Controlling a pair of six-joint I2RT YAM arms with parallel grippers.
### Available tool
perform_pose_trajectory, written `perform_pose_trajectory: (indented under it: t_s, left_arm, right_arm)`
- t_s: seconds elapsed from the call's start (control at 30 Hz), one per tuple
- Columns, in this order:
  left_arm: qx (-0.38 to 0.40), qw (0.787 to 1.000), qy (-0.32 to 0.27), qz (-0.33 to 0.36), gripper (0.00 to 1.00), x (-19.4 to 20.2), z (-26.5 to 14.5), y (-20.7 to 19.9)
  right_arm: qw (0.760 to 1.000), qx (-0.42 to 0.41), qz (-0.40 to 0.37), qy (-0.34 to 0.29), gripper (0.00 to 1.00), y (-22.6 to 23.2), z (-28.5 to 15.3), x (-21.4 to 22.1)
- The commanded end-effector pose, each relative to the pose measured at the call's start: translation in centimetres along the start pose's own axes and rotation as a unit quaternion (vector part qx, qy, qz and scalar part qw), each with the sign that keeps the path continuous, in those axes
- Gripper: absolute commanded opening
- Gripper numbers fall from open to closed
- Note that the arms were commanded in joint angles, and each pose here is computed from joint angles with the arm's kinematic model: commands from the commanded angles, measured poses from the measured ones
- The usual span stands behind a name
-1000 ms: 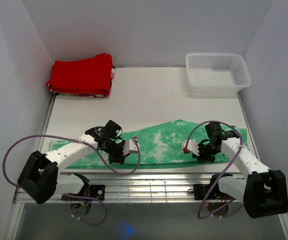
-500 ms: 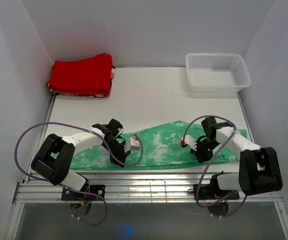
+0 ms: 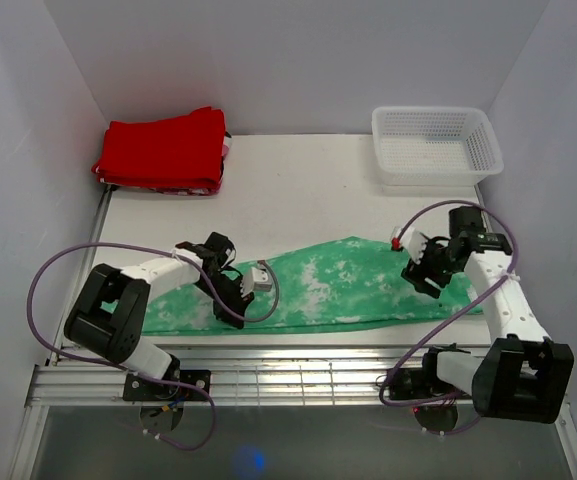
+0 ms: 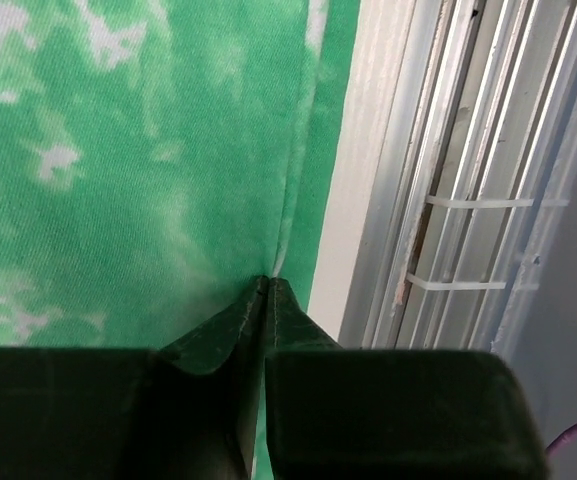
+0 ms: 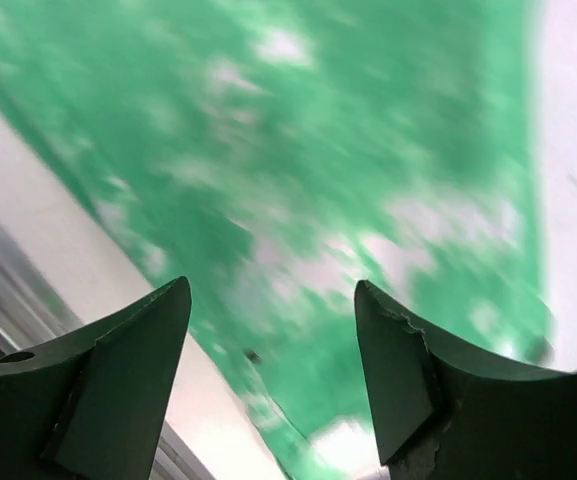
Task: Fold and stack the trousers
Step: Fold the trousers
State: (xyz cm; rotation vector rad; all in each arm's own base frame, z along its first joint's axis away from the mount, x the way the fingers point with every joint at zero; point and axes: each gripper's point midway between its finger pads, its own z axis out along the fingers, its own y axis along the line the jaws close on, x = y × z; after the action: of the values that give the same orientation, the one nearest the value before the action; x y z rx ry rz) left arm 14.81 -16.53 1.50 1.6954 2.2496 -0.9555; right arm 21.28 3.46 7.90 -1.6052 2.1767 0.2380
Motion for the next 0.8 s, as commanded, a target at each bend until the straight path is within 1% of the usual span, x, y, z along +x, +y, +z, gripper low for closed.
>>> perform_pose_trajectory:
  t_s: [0.0, 0.03, 0.07, 0.13, 0.17, 0.2, 0.23, 0.27, 0.3, 0.33, 0.37, 0.4, 0.43, 0.47, 0.53, 0.57, 0.6, 0.63, 0.7, 0.73, 0.77]
  left_arm:
    - [-0.104, 0.988, 0.105, 0.033, 0.20, 4.6, -1.4, 3.9]
    - [-0.107, 0.989, 0.099, 0.036, 0.27, 4.3, -1.7, 3.9]
    - [-0.114, 0.989, 0.088, 0.043, 0.38, 3.5, -2.4, 3.6]
    - [-0.108, 0.992, 0.053, 0.050, 0.48, 1.5, -3.1, 2.9]
    - [-0.102, 0.993, 0.039, 0.047, 0.53, 0.6, -3.6, 2.3]
    - [-0.104, 0.993, -0.008, 0.059, 0.67, -2.5, -4.9, 2.0]
    - [-0.103, 0.992, -0.030, 0.061, 0.73, -3.9, -5.6, 1.7]
    - [-0.103, 0.991, -0.052, 0.061, 0.77, -5.4, -6.3, 1.4]
    - [-0.111, 0.989, -0.082, 0.059, 0.83, -7.9, -7.7, 1.5]
    - [-0.103, 0.987, -0.107, 0.060, 0.85, -9.5, -8.3, 1.1]
    - [-0.107, 0.984, -0.126, 0.060, 0.90, -11.0, -8.9, 1.4]
    - [-0.112, 0.982, -0.145, 0.047, 0.91, -12.9, -9.9, 1.8]
    - [-0.106, 0.980, -0.162, 0.046, 0.91, -14.2, -10.3, 1.9]
    - [-0.116, 0.975, -0.181, 0.052, 0.91, -15.7, -10.8, 2.7]
    - [-0.116, 0.972, -0.204, 0.026, 0.92, -18.0, -11.2, 4.1]
    - [-0.115, 0.968, -0.219, 0.030, 0.92, -19.2, -11.4, 4.7]
    - [-0.111, 0.968, -0.225, 0.027, 0.92, -20.0, -11.3, 5.2]
    - [-0.106, 0.967, -0.230, 0.001, 0.91, -21.0, -10.9, 6.4]
    - [-0.106, 0.962, -0.250, -0.007, 0.91, -22.8, -10.9, 7.9]
    - [-0.102, 0.961, -0.257, -0.015, 0.91, -23.5, -10.8, 8.5]
    - [-0.089, 0.958, -0.270, -0.027, 0.92, -24.9, -10.3, 9.4]
  right_arm:
    - [0.997, 0.047, 0.063, -0.025, 0.72, -2.9, -4.0, 0.0]
    - [0.993, 0.059, 0.099, -0.022, 0.71, -3.7, -4.9, 1.2]
    - [0.991, 0.050, 0.123, -0.021, 0.70, -4.5, -5.4, 1.6]
    - [0.983, 0.046, 0.175, -0.037, 0.67, -5.6, -6.1, 2.4]
    - [0.978, 0.017, 0.203, -0.039, 0.67, -5.6, -5.6, 2.6]
    - [0.976, 0.024, 0.210, -0.058, 0.66, -7.0, -6.3, 1.8]
    - [0.969, 0.019, 0.236, -0.067, 0.65, -7.6, -6.3, 1.4]
    - [0.963, 0.007, 0.257, -0.074, 0.65, -8.2, -5.8, 1.3]
    - [0.960, 0.019, 0.262, -0.099, 0.65, -9.8, -6.2, 0.3]
    - [0.955, 0.024, 0.276, -0.106, 0.65, -10.7, -6.1, -0.2]
    - [0.943, 0.018, 0.314, -0.108, 0.65, -11.5, -5.4, -0.1]
    - [0.942, 0.032, 0.311, -0.119, 0.65, -13.1, -5.7, -0.6]
    - [0.941, 0.033, 0.313, -0.123, 0.65, -13.8, -5.4, -0.9]
    - [0.937, 0.027, 0.327, -0.123, 0.63, -14.4, -4.6, -0.8]
    - [0.940, 0.040, 0.316, -0.121, 0.63, -15.9, -3.5, -1.2]
    - [0.940, 0.033, 0.321, -0.113, 0.62, -16.1, -2.4, -0.9]
    - [0.942, 0.026, 0.315, -0.110, 0.62, -16.1, -1.7, -1.0]
    - [0.945, 0.012, 0.308, -0.106, 0.62, -15.8, -0.4, -1.2]
    - [0.953, -0.006, 0.286, -0.096, 0.62, -15.0, 1.1, -1.2]
    - [0.957, -0.027, 0.276, -0.086, 0.61, -13.6, 2.5, -1.4]
    - [0.960, -0.037, 0.267, -0.080, 0.53, -12.7, 3.3, -1.3]
